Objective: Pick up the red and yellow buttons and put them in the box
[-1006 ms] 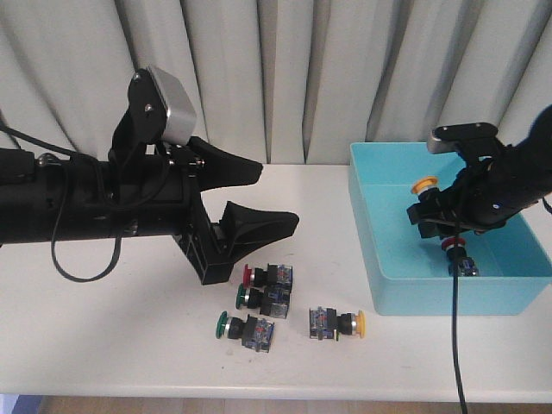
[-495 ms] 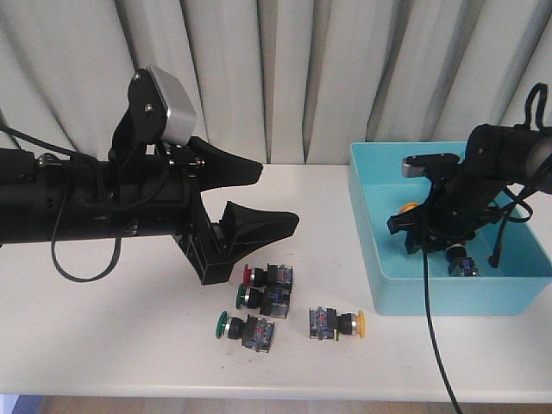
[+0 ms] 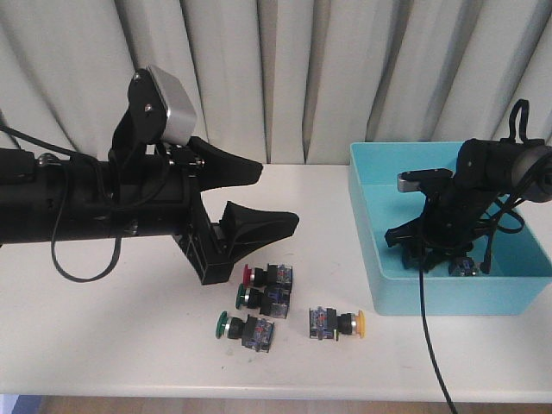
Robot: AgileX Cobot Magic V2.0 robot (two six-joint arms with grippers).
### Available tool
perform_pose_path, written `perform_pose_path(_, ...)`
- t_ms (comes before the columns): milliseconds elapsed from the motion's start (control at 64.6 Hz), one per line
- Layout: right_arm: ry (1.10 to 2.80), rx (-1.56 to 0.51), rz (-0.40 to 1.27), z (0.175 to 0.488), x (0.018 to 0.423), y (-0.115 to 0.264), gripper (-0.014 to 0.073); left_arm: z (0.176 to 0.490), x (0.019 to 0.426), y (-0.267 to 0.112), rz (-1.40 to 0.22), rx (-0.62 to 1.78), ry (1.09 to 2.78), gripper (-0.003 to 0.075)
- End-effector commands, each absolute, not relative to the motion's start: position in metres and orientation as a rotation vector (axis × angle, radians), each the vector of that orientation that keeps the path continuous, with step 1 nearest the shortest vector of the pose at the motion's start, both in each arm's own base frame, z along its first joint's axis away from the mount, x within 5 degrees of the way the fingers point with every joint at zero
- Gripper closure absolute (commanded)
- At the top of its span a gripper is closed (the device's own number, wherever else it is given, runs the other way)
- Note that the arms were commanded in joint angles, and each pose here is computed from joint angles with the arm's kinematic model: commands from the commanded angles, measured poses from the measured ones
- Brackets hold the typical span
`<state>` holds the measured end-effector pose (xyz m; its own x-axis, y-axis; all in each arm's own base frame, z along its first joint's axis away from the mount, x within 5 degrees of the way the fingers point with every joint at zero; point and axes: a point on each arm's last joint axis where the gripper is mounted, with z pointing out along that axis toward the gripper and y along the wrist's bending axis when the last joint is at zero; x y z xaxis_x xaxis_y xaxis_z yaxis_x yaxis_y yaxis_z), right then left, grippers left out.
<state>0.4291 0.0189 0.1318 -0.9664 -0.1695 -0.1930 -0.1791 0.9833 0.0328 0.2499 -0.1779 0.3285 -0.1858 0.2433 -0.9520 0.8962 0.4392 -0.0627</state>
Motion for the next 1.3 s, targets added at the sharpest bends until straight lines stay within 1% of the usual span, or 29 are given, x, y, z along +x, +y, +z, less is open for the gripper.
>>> perform_pose_path(0, 2.830, -0.256, 0.054, 0.170, 0.434, 0.016, 0.0142, 0.350, 0.244, -0.177, -0.854, 0.943, 1.622, 0.0154)
perform_pose_path(108, 2.804, -0.255, 0.054, 0.189, 0.430, 0.016, 0.0146, 0.350, 0.244, -0.177, -0.854, 0.943, 1.622, 0.0154)
perform_pose_path(201, 2.780, -0.247, 0.061, 0.216, 0.420, 0.016, 0.0157, 0.350, 0.244, -0.177, -0.853, 0.942, 1.622, 0.0154)
perform_pose_path(325, 2.715, -0.240, 0.072, 0.266, 0.400, 0.017, 0.0179, 0.350, 0.244, -0.177, -0.851, 0.941, 1.623, 0.0154)
perform_pose_path(402, 2.658, -0.225, 0.076, 0.299, 0.380, 0.017, 0.0197, 0.350, 0.244, -0.177, -0.851, 0.941, 1.623, 0.0154)
perform_pose_path(480, 2.612, -0.197, 0.089, 0.314, 0.356, 0.017, 0.0214, 0.350, 0.244, -0.177, -0.851, 0.941, 1.623, 0.0154)
perform_pose_path(557, 2.513, -0.182, 0.089, 0.335, 0.327, 0.017, 0.0231, 0.350, 0.244, -0.177, -0.851, 0.941, 1.623, 0.0154)
perform_pose_path(588, 2.506, -0.177, 0.090, 0.333, 0.318, 0.016, 0.0236, 0.350, 0.244, -0.177, -0.851, 0.941, 1.623, 0.0154)
perform_pose_path(712, 2.394, -0.183, 0.069, 0.352, 0.262, 0.014, 0.0251, 0.350, 0.244, -0.177, -0.850, 0.940, 1.623, 0.0154)
perform_pose_path(820, 2.349, -0.188, 0.058, 0.349, 0.220, 0.013, 0.0258, 0.350, 0.244, -0.177, -0.850, 0.940, 1.623, 0.0154)
perform_pose_path(991, 2.197, -0.173, 0.043, 0.344, 0.163, 0.011, 0.0262, 0.350, 0.244, -0.177, -0.851, 0.941, 1.623, 0.0154)
perform_pose_path(1037, 2.134, -0.167, 0.037, 0.345, 0.147, 0.010, 0.0262, 0.350, 0.244, -0.177, -0.852, 0.942, 1.622, 0.0154)
perform_pose_path(1207, 1.992, -0.148, 0.022, 0.327, 0.114, 0.008, 0.0269, 0.350, 0.244, -0.177, -0.859, 0.944, 1.620, 0.0155)
perform_pose_path(1285, 1.996, -0.148, 0.024, 0.320, 0.106, 0.008, 0.0279, 0.350, 0.243, -0.177, -0.860, 0.945, 1.620, 0.0155)
